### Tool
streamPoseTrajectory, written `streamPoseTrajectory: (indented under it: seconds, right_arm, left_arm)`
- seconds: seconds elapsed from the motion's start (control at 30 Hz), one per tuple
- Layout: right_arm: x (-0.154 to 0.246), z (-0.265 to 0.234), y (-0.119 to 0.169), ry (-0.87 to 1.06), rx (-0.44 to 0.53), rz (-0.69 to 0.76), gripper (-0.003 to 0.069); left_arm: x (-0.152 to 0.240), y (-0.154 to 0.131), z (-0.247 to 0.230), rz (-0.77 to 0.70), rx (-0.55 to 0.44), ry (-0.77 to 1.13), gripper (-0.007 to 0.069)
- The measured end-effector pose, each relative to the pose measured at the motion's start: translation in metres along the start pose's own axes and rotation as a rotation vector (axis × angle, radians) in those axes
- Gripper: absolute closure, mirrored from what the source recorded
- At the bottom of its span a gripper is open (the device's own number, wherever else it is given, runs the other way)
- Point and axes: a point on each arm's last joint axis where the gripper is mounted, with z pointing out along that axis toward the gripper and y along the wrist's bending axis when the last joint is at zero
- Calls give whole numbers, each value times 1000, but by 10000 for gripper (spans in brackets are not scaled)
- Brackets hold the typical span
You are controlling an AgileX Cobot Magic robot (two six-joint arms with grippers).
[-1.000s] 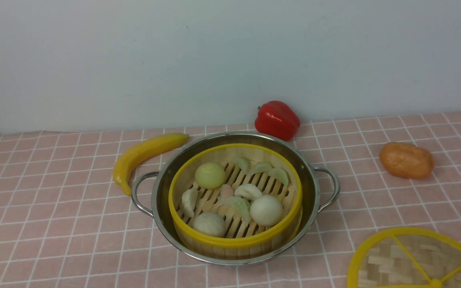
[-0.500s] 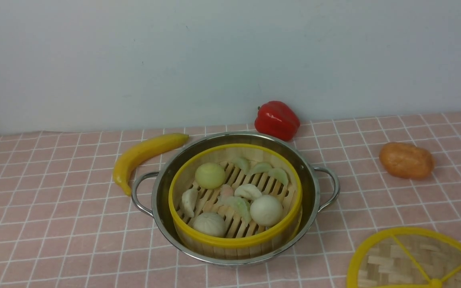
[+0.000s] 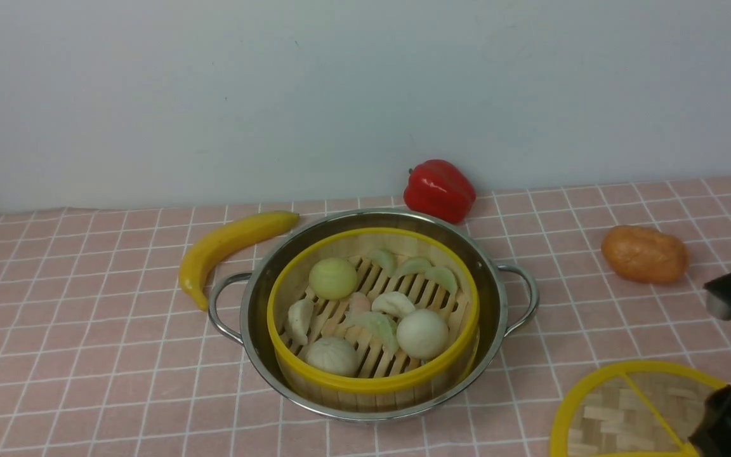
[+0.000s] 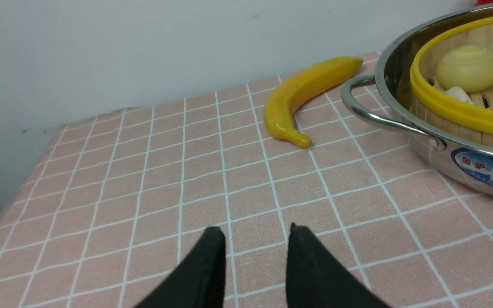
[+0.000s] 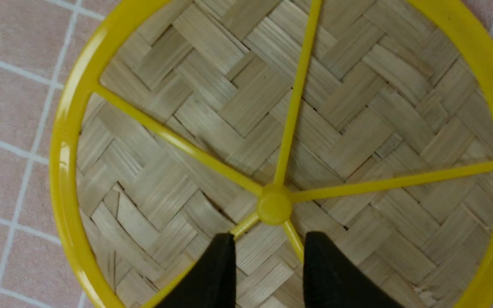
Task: Place the steamer in the pot on the pink tablecloth, and put the lid on the steamer.
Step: 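Move the gripper down to the bamboo steamer lid and grasp its center knob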
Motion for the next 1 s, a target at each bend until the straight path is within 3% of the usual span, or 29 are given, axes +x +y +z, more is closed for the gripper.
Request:
streamPoseTrajectory:
  seconds: [0.63, 0.8, 1.0]
  right_arm:
    - [-18, 42, -7, 152, -11, 27, 417]
    - [-18, 42, -7, 153, -13, 30, 515]
    - [-17, 25, -5, 95, 0, 57, 512]
  left_arm:
    - [0, 0, 0, 0, 0, 0, 403]
    - [0, 0, 0, 0, 0, 0, 393]
    - [0, 0, 0, 0, 0, 0, 390]
